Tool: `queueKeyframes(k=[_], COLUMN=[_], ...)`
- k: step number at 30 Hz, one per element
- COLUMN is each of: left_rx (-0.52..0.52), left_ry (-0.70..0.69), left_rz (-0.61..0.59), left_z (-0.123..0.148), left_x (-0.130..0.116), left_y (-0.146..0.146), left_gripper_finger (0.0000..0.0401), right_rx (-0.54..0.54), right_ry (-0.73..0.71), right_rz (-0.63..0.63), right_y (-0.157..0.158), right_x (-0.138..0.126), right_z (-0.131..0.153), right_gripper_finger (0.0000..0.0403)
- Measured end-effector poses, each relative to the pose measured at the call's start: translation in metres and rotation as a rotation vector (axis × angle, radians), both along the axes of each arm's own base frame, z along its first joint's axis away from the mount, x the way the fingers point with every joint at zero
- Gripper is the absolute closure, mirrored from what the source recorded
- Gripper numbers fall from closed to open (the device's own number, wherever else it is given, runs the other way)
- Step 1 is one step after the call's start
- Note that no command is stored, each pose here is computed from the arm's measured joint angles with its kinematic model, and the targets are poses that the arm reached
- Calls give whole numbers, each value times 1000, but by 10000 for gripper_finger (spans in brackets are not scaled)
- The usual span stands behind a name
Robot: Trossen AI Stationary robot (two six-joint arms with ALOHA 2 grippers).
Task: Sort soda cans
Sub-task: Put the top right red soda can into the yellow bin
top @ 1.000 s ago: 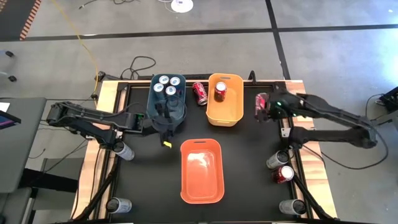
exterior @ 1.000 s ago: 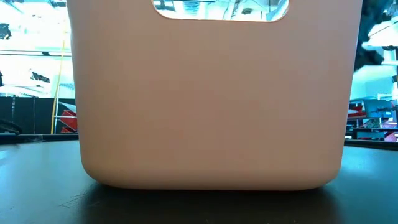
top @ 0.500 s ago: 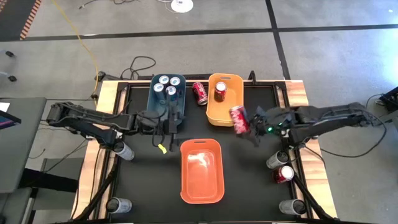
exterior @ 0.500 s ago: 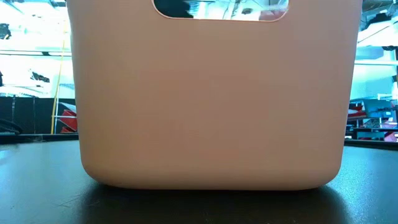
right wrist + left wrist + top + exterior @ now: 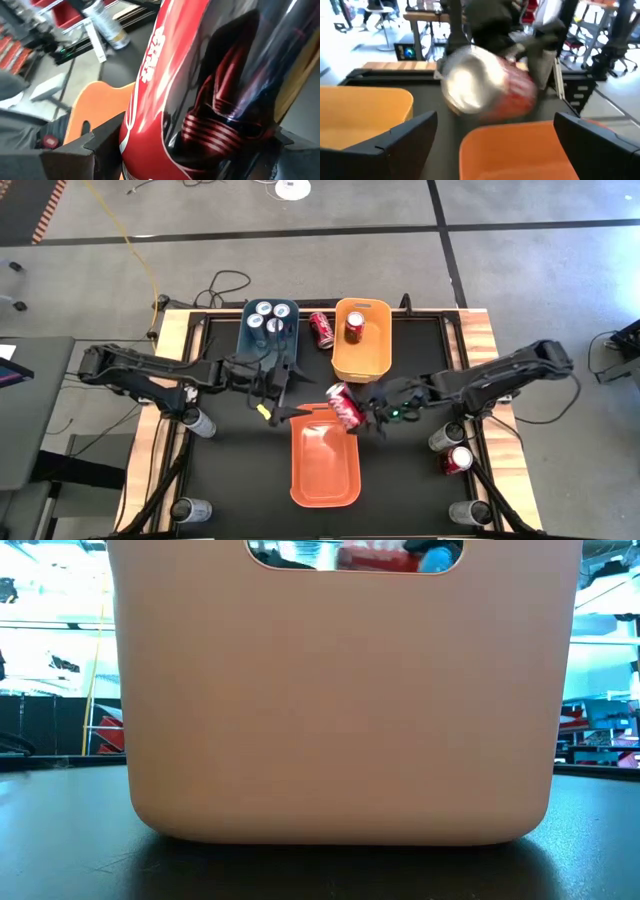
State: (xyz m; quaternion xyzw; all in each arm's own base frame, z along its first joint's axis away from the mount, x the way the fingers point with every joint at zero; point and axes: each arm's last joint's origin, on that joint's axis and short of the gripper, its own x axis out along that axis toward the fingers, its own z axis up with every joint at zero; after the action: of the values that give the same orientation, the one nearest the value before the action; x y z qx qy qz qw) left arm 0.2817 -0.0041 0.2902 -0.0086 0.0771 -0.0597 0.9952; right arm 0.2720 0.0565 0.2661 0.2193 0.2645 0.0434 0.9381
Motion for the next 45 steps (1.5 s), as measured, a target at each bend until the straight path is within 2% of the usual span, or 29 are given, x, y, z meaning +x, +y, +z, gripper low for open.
queueKeyframes(k=[5,13,19,23,35,45], left_rx=[-20,-44,3,-7,21,37], left_ry=[47,105,151,179,176,195], left_rz=[7,-126,-166,-214,-229,-234], left_z=[-3,2,4,3,3,1], left_x=[13,26,27,26,26,25], left_y=[3,-1,-2,-3,-5,-5], left_gripper_finger=[1,1,2,8,12,70], right_rx=[-44,-96,-103,-116,-139,-148], right_ry=[-2,27,30,25,-33,-52], right_rz=[74,124,148,165,180,185], right_y=[7,11,11,14,15,15], right_x=[26,48,49,48,50,51], right_z=[1,-2,-4,-3,1,2], right_gripper_finger=[86,86,86,86,86,86])
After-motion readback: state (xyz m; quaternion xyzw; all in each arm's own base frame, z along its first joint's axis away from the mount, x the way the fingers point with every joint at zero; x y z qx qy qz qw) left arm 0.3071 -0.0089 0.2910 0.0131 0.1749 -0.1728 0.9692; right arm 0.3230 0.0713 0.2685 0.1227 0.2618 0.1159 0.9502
